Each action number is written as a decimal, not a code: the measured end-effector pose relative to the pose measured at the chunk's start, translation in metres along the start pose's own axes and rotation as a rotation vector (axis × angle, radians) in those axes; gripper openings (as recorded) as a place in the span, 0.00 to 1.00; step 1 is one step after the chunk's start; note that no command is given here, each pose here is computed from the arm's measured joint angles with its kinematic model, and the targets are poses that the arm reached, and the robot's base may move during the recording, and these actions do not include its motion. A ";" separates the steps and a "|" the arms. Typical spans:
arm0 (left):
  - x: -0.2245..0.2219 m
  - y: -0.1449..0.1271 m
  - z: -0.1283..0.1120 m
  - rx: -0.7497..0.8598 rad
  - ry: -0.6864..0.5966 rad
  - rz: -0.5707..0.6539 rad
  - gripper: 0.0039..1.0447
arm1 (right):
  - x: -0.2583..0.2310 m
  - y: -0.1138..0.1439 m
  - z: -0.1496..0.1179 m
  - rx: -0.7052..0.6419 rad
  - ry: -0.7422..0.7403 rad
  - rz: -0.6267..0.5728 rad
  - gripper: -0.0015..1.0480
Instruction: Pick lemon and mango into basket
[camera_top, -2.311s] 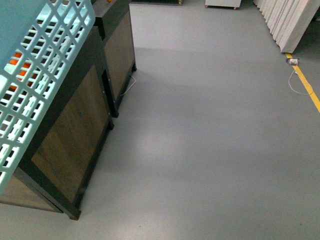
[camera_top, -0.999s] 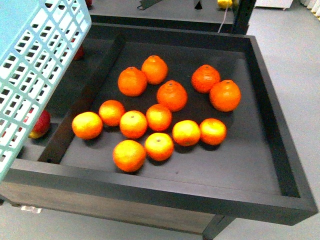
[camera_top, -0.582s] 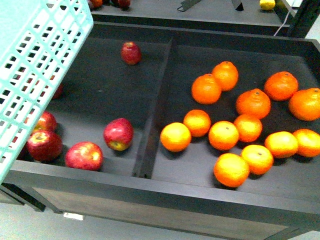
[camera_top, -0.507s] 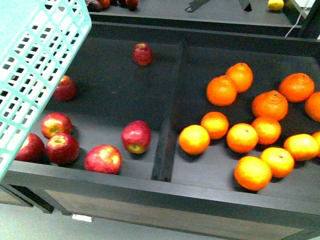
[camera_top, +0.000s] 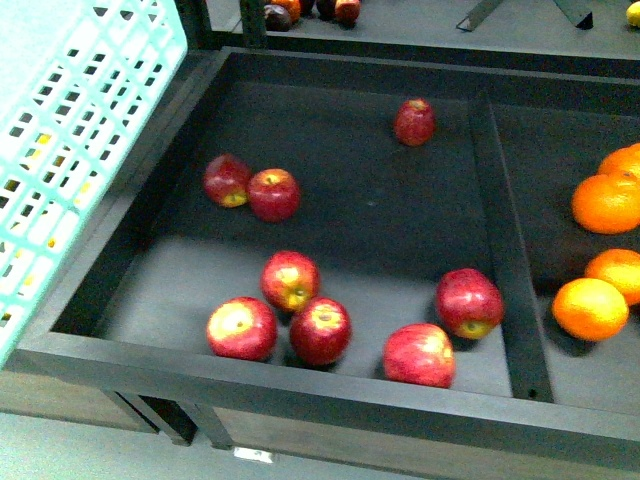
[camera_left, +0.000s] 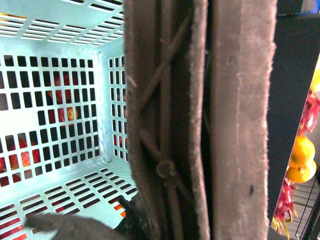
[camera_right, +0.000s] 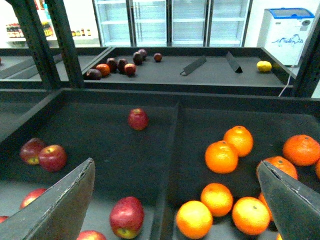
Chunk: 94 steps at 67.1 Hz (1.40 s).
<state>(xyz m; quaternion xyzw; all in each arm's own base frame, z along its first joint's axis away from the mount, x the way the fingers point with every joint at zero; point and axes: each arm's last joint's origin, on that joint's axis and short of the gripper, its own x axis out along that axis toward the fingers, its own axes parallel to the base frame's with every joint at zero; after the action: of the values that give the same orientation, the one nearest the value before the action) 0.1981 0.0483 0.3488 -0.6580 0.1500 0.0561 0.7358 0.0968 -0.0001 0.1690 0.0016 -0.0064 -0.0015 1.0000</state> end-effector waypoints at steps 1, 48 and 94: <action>0.000 0.000 0.000 0.000 0.000 0.000 0.13 | 0.000 0.000 0.000 -0.001 0.000 0.001 0.92; 0.000 0.000 0.000 0.000 -0.002 0.000 0.13 | 0.000 0.000 0.000 0.000 0.001 0.002 0.92; 0.000 0.000 0.000 0.000 -0.004 0.001 0.13 | 0.000 0.000 0.000 -0.001 0.002 0.002 0.92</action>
<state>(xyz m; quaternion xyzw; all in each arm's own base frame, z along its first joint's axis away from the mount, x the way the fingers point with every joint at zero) 0.1981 0.0486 0.3487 -0.6577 0.1489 0.0575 0.7361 0.0969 -0.0001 0.1688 0.0012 -0.0054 -0.0008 1.0000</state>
